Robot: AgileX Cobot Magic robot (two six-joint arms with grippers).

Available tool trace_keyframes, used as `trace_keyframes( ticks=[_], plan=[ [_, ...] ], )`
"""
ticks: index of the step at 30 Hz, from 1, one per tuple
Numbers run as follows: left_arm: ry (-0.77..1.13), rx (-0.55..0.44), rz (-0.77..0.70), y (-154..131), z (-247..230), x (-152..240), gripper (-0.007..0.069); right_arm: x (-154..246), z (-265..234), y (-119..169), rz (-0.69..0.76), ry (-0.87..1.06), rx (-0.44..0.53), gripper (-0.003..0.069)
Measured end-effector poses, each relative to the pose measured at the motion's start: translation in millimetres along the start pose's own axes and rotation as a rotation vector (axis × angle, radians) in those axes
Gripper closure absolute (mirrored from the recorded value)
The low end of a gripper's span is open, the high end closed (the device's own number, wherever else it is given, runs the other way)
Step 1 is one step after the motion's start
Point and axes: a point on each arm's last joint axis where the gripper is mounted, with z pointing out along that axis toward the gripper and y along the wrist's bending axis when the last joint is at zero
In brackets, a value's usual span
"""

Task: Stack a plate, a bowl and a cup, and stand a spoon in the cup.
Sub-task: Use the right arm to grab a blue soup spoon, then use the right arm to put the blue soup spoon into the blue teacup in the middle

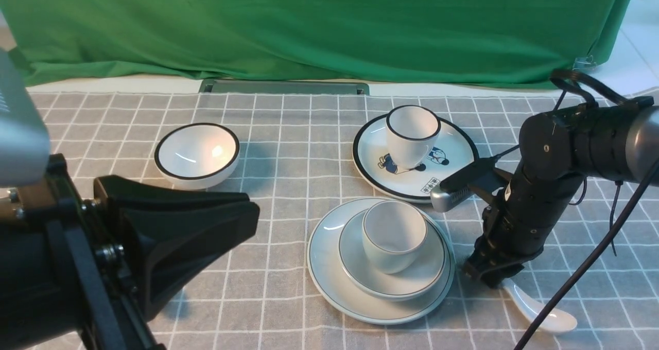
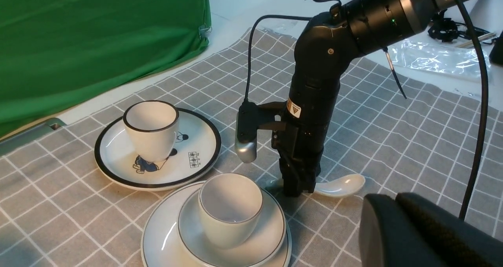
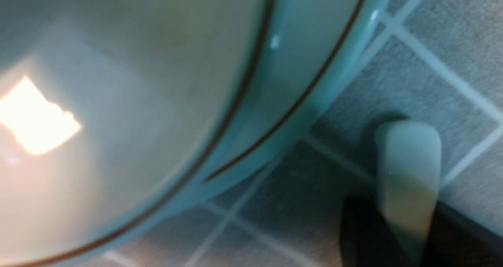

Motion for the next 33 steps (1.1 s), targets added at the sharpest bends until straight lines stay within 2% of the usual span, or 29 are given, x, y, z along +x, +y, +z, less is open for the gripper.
trace_keyframes(
  ticks=[3, 5, 8, 9, 10, 12, 14, 15, 19, 24, 33],
  plan=[
    [0.015, 0.005, -0.004, -0.4, 0.0, 1.4, 0.0616, 6.1, -25.3, 7.2, 0.041, -0.045, 0.005, 0.0492],
    [0.023, 0.006, -0.004, -0.5, 0.0, 2.2, 0.0616, 12.2, -58.7, 18.8, 0.054, -0.174, 0.037, 0.0492],
    [0.027, 0.007, -0.004, -0.6, 0.0, 2.5, 0.0616, 28.3, -108.5, 52.6, 0.039, -0.535, 0.086, 0.0492],
    [0.027, 0.007, -0.004, -0.6, 0.0, 2.5, 0.0616, 29.1, -116.2, 56.9, 0.035, -0.600, 0.091, 0.0492],
    [0.029, 0.007, -0.004, -0.6, 0.0, 2.7, 0.0616, 38.0, -125.6, 70.4, 0.021, -0.764, 0.092, 0.0492],
    [0.029, 0.007, -0.004, -0.6, 0.0, 2.7, 0.0616, 51.9, -138.9, 92.1, -0.013, -1.072, 0.077, 0.0492],
    [0.030, 0.007, -0.004, -0.6, 0.0, 2.8, 0.0616, 56.7, -139.4, 98.0, -0.044, -1.188, 0.052, 0.0492],
    [0.032, 0.008, -0.004, -0.7, 0.0, 3.0, 0.0616, 63.1, -134.2, 103.3, -0.022, -1.321, 0.058, 0.0492],
    [0.037, 0.008, -0.004, -0.7, 0.1, 3.6, 0.0616, 66.4, -112.3, 104.4, -0.001, -1.448, 0.048, 0.0492],
    [0.037, 0.008, -0.003, -0.7, 0.1, 3.7, 0.0616, 50.3, -86.1, 103.2, 0.044, -1.496, 0.017, 0.0492],
    [0.037, 0.008, 0.003, -0.7, 0.1, 3.7, 0.0616, 17.7, -45.7, 102.5, 0.055, -1.443, 0.010, 0.0492]
  ],
)
